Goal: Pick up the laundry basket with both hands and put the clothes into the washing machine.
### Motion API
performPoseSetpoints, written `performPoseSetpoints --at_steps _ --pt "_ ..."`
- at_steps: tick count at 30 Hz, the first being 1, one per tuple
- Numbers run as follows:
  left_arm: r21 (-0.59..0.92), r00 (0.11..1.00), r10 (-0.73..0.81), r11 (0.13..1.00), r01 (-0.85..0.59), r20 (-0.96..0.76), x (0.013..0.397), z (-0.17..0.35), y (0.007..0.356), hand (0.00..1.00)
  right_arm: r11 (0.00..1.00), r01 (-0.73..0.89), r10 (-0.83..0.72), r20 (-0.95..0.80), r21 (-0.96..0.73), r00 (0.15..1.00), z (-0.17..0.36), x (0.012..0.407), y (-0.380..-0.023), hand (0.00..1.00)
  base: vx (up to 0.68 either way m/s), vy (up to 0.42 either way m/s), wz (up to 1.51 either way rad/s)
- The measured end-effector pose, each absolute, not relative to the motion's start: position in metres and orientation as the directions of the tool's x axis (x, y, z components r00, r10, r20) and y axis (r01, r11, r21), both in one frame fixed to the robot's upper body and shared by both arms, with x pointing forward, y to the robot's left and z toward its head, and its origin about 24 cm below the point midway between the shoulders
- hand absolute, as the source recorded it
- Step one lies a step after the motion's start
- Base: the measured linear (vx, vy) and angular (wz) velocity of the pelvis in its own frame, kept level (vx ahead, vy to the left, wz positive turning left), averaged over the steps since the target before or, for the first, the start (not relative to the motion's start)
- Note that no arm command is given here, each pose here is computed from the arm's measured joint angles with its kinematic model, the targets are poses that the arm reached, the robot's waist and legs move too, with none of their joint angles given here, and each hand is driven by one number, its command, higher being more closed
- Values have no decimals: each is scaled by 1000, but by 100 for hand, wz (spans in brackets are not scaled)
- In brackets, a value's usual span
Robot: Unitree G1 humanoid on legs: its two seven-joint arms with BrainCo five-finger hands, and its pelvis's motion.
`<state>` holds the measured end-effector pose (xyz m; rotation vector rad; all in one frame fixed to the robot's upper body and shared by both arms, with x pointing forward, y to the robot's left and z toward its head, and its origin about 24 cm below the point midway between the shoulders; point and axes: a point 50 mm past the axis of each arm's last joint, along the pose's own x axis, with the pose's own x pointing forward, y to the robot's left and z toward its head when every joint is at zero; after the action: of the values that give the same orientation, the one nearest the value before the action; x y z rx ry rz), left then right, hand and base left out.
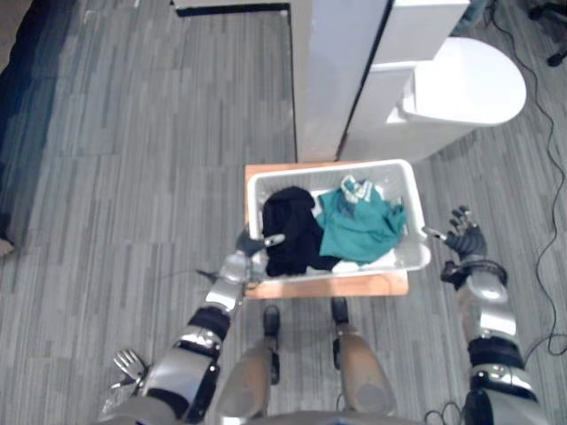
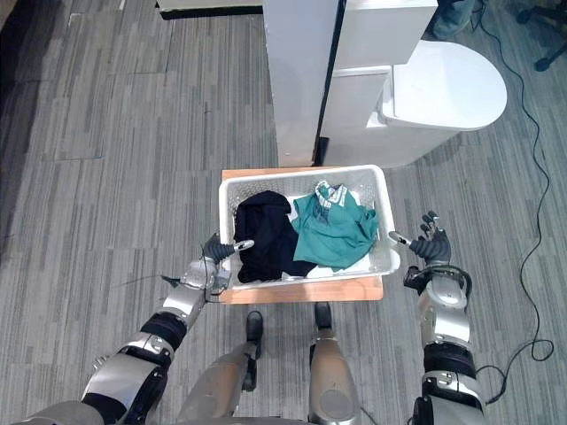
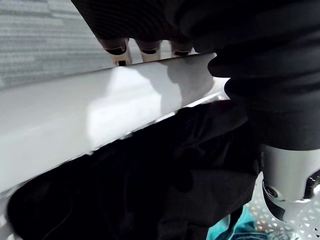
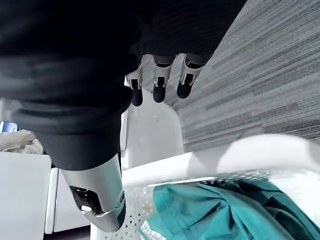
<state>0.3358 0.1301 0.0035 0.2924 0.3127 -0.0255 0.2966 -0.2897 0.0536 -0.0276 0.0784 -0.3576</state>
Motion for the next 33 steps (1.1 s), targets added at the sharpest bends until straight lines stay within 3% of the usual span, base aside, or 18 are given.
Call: performPoseSetpoints --at_steps 13,24,33 --pt "248 969 65 969 -4 -239 345 21 131 0 947 318 -321 -64 -52 945 59 309 -278 0 -25 -5 -3" --pt "46 960 281 959 -280 -15 336 67 168 0 914 401 -406 -154 -63 901 24 269 -294 0 -2 -6 0" --pt "-23 945 290 957 -290 153 327 102 164 0 924 382 -381 -184 -34 906 13 260 -284 0 6 -6 2"
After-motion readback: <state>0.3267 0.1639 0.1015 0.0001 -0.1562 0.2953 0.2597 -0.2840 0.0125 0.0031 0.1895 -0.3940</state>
